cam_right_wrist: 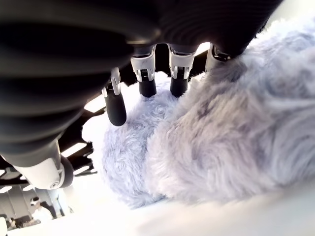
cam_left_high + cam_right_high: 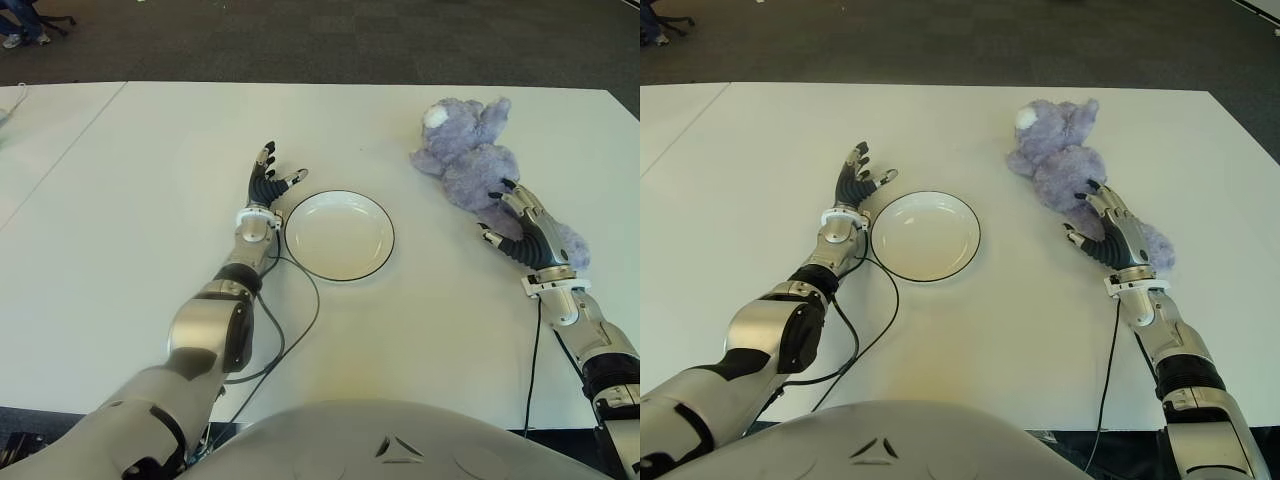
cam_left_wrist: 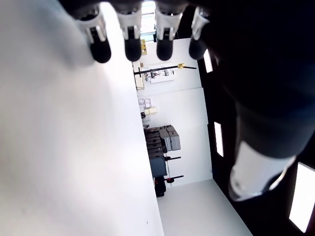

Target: Put the doll into the plate.

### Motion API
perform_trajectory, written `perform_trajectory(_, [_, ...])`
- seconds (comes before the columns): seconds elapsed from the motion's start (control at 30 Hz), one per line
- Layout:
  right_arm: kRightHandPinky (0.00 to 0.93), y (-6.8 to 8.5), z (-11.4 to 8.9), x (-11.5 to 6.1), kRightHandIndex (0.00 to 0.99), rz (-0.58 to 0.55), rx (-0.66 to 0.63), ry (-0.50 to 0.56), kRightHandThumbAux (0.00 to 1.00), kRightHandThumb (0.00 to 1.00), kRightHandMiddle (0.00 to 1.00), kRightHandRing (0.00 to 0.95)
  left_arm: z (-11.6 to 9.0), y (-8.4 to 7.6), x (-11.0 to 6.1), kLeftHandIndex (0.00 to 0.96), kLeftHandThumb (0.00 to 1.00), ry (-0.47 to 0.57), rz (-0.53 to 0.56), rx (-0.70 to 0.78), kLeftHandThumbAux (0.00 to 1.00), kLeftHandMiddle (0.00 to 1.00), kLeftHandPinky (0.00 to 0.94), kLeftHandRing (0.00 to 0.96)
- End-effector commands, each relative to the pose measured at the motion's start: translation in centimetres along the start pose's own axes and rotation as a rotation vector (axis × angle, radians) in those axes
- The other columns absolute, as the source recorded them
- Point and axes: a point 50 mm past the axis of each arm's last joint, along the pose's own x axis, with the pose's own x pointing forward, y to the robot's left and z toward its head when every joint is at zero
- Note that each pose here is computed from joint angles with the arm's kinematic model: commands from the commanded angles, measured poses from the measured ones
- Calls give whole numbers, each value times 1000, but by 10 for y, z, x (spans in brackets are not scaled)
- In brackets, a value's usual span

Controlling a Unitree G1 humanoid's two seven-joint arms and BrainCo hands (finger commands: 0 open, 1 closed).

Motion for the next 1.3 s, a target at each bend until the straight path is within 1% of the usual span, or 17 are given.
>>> perform_trajectory(0.03, [280, 31, -3, -27, 192, 129, 53, 55, 547, 480, 0, 8, -88, -13, -59, 40, 0, 390, -55, 9, 775, 53, 91, 62])
perform_trajectory(0.2, [265, 32, -3, -30, 202, 99, 60, 63, 553, 495, 0, 6, -88, -12, -58, 39, 0, 392, -48, 19, 768, 54, 95, 61])
perform_trajectory(0.3, [269, 31, -3, -30, 207, 88, 59, 62, 557, 480, 0, 5, -88, -12, -58, 48, 0, 395, -47, 25, 767, 60, 107, 67])
perform_trajectory(0.4, [275, 29, -3, -27, 207, 71, 47, 64, 557, 473, 0, 10, -89, -12, -59, 52, 0, 399, -50, 20, 773, 64, 110, 71])
perform_trajectory(0.53, [290, 25, -4, -25, 206, 50, 35, 73, 555, 475, 0, 31, -89, -12, -59, 47, 0, 407, -54, 5, 787, 56, 92, 64])
perform_trajectory(0.57, [267, 24, -4, -25, 204, 46, 32, 76, 554, 473, 0, 37, -89, -12, -59, 44, 0, 408, -53, 2, 788, 53, 91, 61])
perform_trajectory(0.7, [225, 10, -11, -22, 205, 7, 0, 101, 557, 473, 0, 35, -89, -12, -59, 44, 0, 404, -49, 5, 790, 55, 100, 61])
perform_trajectory(0.73, [203, 8, -12, -22, 208, 1, -6, 107, 556, 476, 0, 32, -89, -11, -59, 45, 0, 403, -49, 7, 791, 58, 104, 64])
perform_trajectory(0.8, [196, 6, -13, -21, 209, -7, -14, 115, 556, 478, 0, 31, -89, -12, -59, 46, 0, 400, -48, 10, 792, 58, 106, 65])
perform_trajectory(0.87, [141, 7, -13, -20, 214, -22, -22, 127, 548, 479, 0, 17, -89, -12, -59, 51, 0, 394, -48, 8, 800, 65, 115, 72])
perform_trajectory(0.93, [135, 7, -13, -20, 215, -31, -26, 135, 547, 479, 0, 15, -89, -12, -59, 51, 0, 393, -49, 6, 802, 65, 117, 73])
perform_trajectory(1.03, [145, 5, -14, -19, 209, -41, -28, 149, 533, 459, 0, 13, -88, -12, -58, 53, 0, 392, -49, 3, 806, 69, 116, 77])
perform_trajectory(1.07, [176, 5, -14, -19, 207, -41, -28, 151, 529, 457, 0, 22, -88, -12, -58, 52, 0, 392, -49, 3, 810, 68, 115, 77])
perform_trajectory(1.1, [181, 5, -15, -19, 206, -42, -29, 153, 528, 457, 0, 23, -88, -12, -58, 52, 0, 392, -49, 3, 810, 68, 115, 77])
perform_trajectory(1.13, [186, 7, -15, -19, 206, -39, -26, 156, 527, 457, 0, 24, -88, -12, -58, 52, 0, 392, -50, 2, 811, 68, 115, 77])
perform_trajectory(1.17, [210, 8, -15, -20, 204, -37, -24, 158, 523, 462, 0, 34, -88, -12, -58, 49, 0, 392, -50, 2, 810, 65, 114, 75])
perform_trajectory(1.3, [220, 14, -16, -22, 201, -22, -21, 167, 517, 470, 0, 44, -87, -13, -57, 47, 0, 394, -51, 5, 807, 62, 109, 73])
